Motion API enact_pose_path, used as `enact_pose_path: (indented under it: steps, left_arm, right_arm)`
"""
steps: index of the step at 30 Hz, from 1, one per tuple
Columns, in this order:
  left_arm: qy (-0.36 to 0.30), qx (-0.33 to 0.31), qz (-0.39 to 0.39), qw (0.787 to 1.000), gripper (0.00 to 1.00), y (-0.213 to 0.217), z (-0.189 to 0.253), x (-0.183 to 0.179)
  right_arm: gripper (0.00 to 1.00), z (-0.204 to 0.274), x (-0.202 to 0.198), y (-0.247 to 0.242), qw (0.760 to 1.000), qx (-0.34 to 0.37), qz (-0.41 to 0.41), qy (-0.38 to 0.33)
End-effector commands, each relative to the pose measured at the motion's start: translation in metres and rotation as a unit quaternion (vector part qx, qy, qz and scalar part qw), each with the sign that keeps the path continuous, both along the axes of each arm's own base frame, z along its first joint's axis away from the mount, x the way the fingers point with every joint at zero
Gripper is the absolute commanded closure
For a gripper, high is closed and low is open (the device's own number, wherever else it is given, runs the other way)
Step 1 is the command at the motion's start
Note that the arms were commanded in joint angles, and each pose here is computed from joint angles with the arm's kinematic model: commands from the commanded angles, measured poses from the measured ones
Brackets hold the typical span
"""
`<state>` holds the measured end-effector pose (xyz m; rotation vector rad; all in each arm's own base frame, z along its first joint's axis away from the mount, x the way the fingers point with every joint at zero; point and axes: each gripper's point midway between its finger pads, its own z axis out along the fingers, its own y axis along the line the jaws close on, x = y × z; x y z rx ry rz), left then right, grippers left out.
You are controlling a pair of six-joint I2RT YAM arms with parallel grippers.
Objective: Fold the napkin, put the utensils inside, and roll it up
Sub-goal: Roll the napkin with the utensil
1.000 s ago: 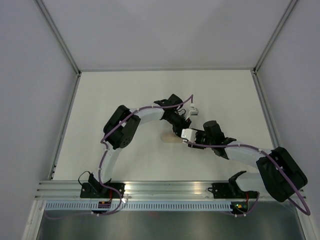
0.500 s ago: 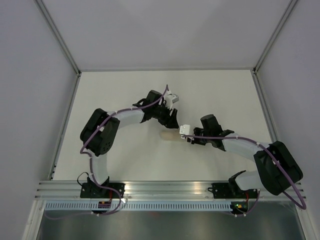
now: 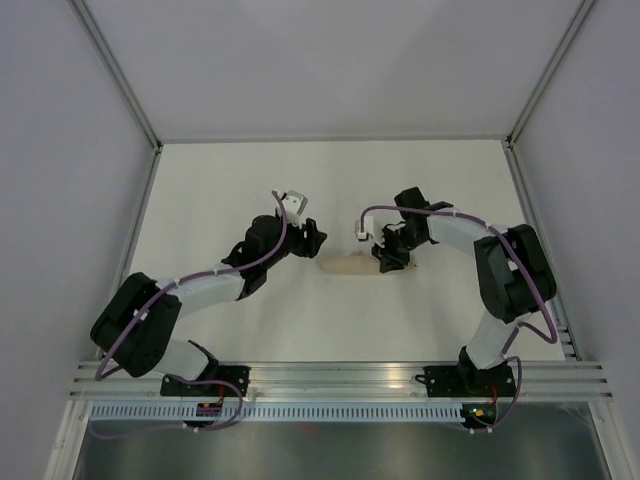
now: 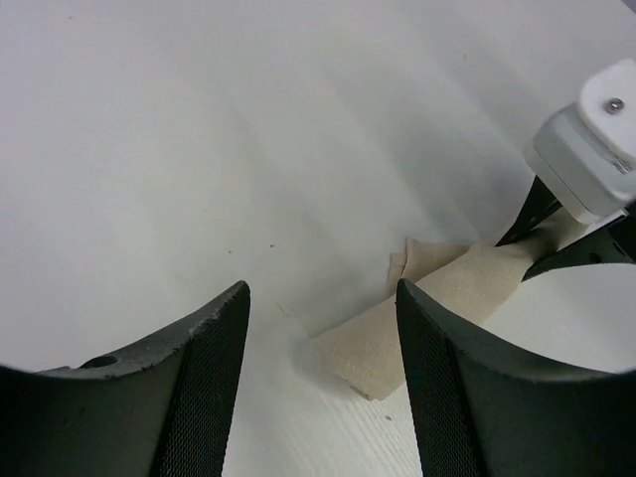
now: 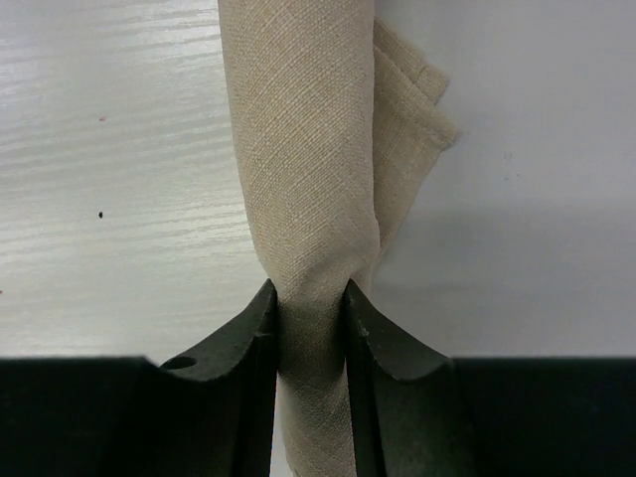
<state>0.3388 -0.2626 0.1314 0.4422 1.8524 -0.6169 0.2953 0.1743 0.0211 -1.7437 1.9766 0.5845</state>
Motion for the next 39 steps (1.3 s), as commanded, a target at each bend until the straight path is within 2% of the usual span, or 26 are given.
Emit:
enact_pose_path:
  steps: [1,2,4,5,14,17,20,23,29,39]
  left_arm:
    - [-0.083,-0.042,0.029,0.995,0.34,-0.003,0.043,0.001]
    - [-0.09,-0.031,0.028,0.995,0.34,-0.004,0.042,-0.003]
    - [-0.109,0.008,0.01,0.994,0.34,-0.016,0.038,-0.014]
    - [-0.115,0.023,0.005,0.993,0.34,-0.02,0.036,-0.017]
    - [-0.161,0.164,-0.087,0.969,0.3,-0.076,0.009,-0.041]
    - [-0.186,0.233,-0.126,0.946,0.29,-0.092,-0.009,-0.043]
    - [-0.196,0.269,-0.161,0.929,0.28,-0.11,-0.026,-0.048]
    - [-0.215,0.321,-0.196,0.901,0.27,-0.123,-0.047,-0.052]
    - [-0.237,0.364,-0.235,0.87,0.22,-0.138,-0.064,-0.054]
    - [-0.233,0.419,-0.267,0.836,0.24,-0.143,-0.097,-0.044]
  right_arm:
    - [0.84,-0.021,-0.023,-0.016,0.994,-0.029,0.026,0.105]
    - [0.84,-0.028,-0.029,-0.018,0.989,-0.036,0.026,0.138]
    - [0.84,-0.026,-0.017,-0.016,0.988,-0.03,0.028,0.147]
    - [0.83,-0.033,-0.022,-0.018,0.983,-0.037,0.027,0.175]
    - [0.82,-0.049,-0.006,-0.019,0.971,-0.061,0.0,0.23]
    - [0.82,-0.051,-0.005,-0.018,0.97,-0.063,-0.008,0.233]
    - [0.81,-0.053,-0.004,-0.018,0.969,-0.067,-0.01,0.239]
    - [0.81,-0.054,-0.004,-0.018,0.967,-0.066,-0.012,0.246]
    - [0.81,-0.054,-0.004,-0.017,0.961,-0.06,-0.014,0.268]
    - [0.81,-0.054,-0.002,-0.017,0.961,-0.059,-0.016,0.269]
